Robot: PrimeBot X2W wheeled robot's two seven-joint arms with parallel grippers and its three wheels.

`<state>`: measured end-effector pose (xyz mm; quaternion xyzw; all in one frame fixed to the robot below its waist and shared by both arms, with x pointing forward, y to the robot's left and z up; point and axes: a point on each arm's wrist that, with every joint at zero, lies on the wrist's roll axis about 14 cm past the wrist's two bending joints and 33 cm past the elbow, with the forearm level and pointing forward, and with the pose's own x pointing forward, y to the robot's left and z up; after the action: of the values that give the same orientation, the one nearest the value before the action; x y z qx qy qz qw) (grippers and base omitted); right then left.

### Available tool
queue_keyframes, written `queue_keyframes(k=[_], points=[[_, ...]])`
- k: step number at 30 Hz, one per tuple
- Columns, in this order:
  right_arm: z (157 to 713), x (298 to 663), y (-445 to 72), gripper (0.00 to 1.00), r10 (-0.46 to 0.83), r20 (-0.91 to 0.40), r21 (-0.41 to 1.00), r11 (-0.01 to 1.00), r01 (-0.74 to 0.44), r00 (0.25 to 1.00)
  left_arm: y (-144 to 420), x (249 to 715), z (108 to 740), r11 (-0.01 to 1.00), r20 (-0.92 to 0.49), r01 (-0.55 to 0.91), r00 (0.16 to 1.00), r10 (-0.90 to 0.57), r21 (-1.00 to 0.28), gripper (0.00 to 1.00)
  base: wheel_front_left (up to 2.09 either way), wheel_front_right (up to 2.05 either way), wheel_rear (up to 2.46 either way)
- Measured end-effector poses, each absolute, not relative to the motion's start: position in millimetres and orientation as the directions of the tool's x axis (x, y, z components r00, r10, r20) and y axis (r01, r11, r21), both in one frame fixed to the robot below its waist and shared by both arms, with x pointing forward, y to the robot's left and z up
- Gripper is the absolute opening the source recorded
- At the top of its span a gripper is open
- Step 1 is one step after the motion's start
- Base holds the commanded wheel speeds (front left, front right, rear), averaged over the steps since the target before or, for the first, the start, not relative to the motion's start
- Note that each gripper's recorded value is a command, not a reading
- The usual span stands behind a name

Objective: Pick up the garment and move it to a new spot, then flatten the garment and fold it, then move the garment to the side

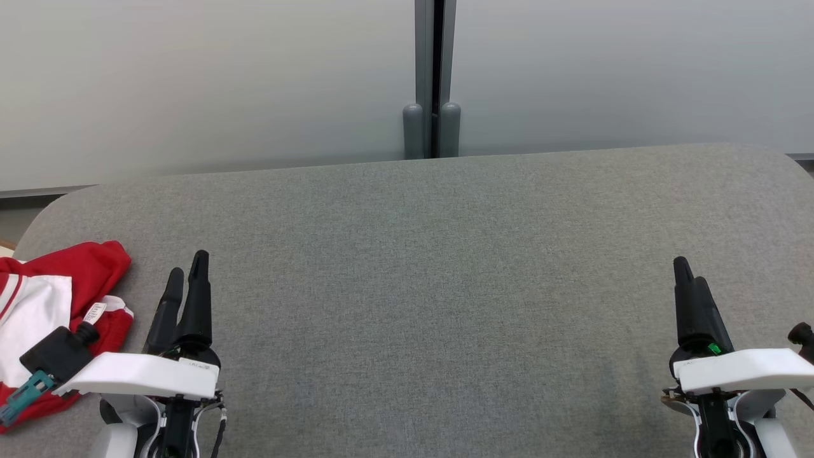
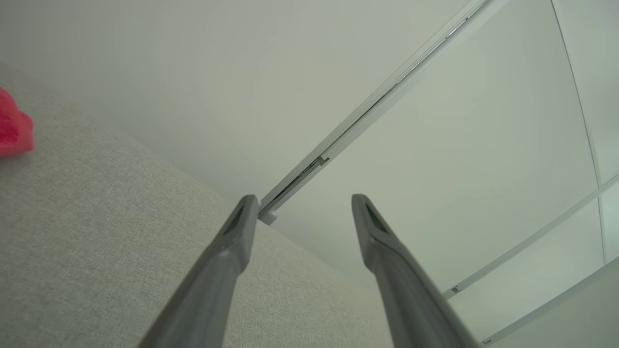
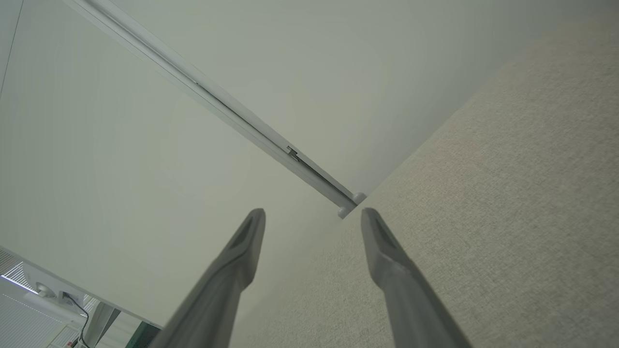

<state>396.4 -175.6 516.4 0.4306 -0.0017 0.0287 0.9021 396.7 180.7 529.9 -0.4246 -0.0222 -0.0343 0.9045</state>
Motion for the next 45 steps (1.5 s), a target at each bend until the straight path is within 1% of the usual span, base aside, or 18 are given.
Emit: queue_keyframes(k=[11,22,30,45], points=[[518,398,-167,1.0,0.086,0.039,0.635,0.767,-0.091,0.996,175,396,531,0.773,0.082,0.106,0.994,-0.07,-0.625,1.0,0.0,0.0,0.0],[515,395,-163,1.0,0.109,0.037,0.481,0.869,-0.113,0.993,171,395,531,0.867,0.087,0.121,0.992,-0.09,-0.482,1.0,0.0,0.0,0.0],[510,393,-161,1.0,0.12,0.024,0.384,0.915,-0.12,0.993,166,392,527,0.907,0.084,0.133,0.991,-0.108,-0.401,1.0,0.0,0.0,0.0],[502,388,-154,1.0,0.144,0.003,0.253,0.957,-0.14,0.99,165,386,509,0.952,0.041,0.115,0.993,-0.107,-0.282,1.0,0.0,0.0,0.0]])
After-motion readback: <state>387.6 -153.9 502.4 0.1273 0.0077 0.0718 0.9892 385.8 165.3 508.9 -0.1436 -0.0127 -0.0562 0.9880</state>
